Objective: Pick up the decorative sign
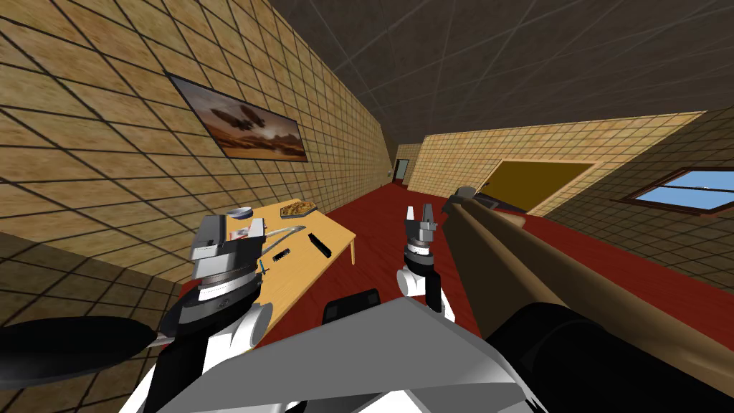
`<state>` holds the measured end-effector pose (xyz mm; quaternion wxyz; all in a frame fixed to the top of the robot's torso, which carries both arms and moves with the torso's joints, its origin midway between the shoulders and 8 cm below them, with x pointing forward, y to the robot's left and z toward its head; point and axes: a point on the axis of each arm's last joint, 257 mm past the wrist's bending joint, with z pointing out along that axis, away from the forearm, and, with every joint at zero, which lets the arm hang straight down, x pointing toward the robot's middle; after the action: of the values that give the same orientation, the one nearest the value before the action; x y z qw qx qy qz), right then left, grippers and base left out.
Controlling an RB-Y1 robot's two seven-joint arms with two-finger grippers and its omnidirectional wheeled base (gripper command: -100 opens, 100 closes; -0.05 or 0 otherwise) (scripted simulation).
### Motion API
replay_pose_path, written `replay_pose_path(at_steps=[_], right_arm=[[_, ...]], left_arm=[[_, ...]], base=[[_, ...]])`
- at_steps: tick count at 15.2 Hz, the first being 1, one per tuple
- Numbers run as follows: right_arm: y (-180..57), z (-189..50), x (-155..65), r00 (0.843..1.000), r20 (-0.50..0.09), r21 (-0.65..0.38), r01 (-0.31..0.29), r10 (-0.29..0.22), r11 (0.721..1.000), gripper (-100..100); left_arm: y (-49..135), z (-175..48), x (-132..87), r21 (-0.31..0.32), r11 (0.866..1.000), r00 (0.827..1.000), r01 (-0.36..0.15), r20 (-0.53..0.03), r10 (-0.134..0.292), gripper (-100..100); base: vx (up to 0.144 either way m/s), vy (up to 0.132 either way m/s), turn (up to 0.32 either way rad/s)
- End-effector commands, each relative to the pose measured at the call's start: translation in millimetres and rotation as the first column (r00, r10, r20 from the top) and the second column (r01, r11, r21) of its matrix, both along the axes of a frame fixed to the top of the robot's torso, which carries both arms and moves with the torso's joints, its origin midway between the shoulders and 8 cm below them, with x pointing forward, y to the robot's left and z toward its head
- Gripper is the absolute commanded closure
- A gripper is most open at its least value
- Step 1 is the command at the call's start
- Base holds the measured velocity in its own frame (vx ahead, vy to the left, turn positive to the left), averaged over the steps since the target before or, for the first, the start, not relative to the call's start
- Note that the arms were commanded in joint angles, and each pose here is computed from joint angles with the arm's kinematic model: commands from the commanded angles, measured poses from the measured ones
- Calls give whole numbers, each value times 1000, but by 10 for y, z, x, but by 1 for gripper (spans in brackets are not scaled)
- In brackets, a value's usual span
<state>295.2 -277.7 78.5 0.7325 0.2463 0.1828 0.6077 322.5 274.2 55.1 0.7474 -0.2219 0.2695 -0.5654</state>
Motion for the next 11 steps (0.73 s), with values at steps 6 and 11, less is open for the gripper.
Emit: replay_pose_path(at_steps=[6,11], right_arm=[[0,0,0,1000,0,0,0,0,1000,0],[0,0,0,1000,0,0,0,0,1000,0]], left_arm=[[-94,-473,205,94,993,989,72,-139,-58,-100],[-101,-1003,339,159,978,955,137,-282,-88,-100]], base=[[66,-83,-33],[115,-120,-45]])
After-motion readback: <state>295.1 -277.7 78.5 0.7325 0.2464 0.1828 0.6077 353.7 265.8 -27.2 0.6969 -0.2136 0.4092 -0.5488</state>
